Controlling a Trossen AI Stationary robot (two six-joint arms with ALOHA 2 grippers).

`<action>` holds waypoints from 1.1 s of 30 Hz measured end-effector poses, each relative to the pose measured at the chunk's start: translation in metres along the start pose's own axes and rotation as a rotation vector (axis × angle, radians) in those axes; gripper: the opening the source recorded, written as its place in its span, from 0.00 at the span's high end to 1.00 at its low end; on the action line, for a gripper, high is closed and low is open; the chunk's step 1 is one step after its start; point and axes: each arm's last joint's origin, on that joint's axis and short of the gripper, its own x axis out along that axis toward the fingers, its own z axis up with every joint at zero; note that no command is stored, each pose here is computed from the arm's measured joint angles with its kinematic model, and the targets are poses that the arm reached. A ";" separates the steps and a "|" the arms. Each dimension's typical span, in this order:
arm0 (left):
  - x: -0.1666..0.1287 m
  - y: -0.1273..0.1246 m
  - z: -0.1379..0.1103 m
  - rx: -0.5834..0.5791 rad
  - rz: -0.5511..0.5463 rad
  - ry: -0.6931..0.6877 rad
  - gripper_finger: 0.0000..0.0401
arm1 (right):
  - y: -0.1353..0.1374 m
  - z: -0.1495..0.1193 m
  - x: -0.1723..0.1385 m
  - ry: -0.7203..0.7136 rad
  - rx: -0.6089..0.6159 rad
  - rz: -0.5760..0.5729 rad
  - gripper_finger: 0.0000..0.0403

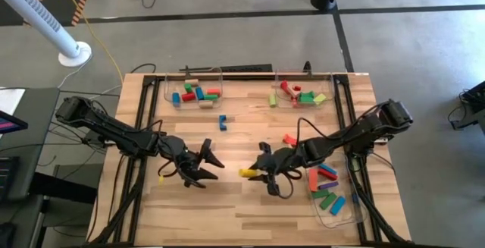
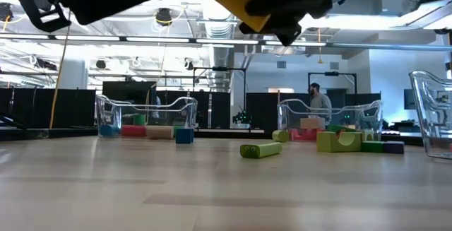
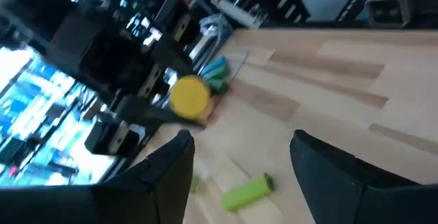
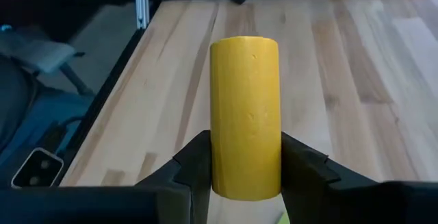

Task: Sort blocks by size
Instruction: Put the yellow cylindrical block into the top left transparent bin

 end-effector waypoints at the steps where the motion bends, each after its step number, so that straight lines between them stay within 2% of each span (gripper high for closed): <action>1: 0.000 0.000 0.001 0.006 -0.006 -0.012 0.41 | 0.000 0.000 0.002 -0.011 0.001 -0.001 0.60; 6: 0.000 0.001 0.002 0.025 -0.007 -0.034 0.35 | -0.003 0.003 0.012 -0.060 0.002 -0.002 0.60; 11: 0.000 0.001 0.003 0.039 -0.007 -0.056 0.32 | -0.006 0.004 0.034 -0.021 -0.009 0.035 0.60; 16: 0.000 -0.001 0.004 0.044 -0.052 -0.085 0.31 | -0.006 0.012 0.057 -0.001 -0.059 0.088 0.60; 23: 0.000 -0.005 0.002 0.042 -0.102 -0.072 0.31 | -0.010 0.025 0.065 -0.007 -0.079 0.093 0.60; 33: 0.000 -0.003 0.004 0.062 -0.085 -0.102 0.32 | -0.022 0.036 0.078 -0.035 -0.099 0.101 0.60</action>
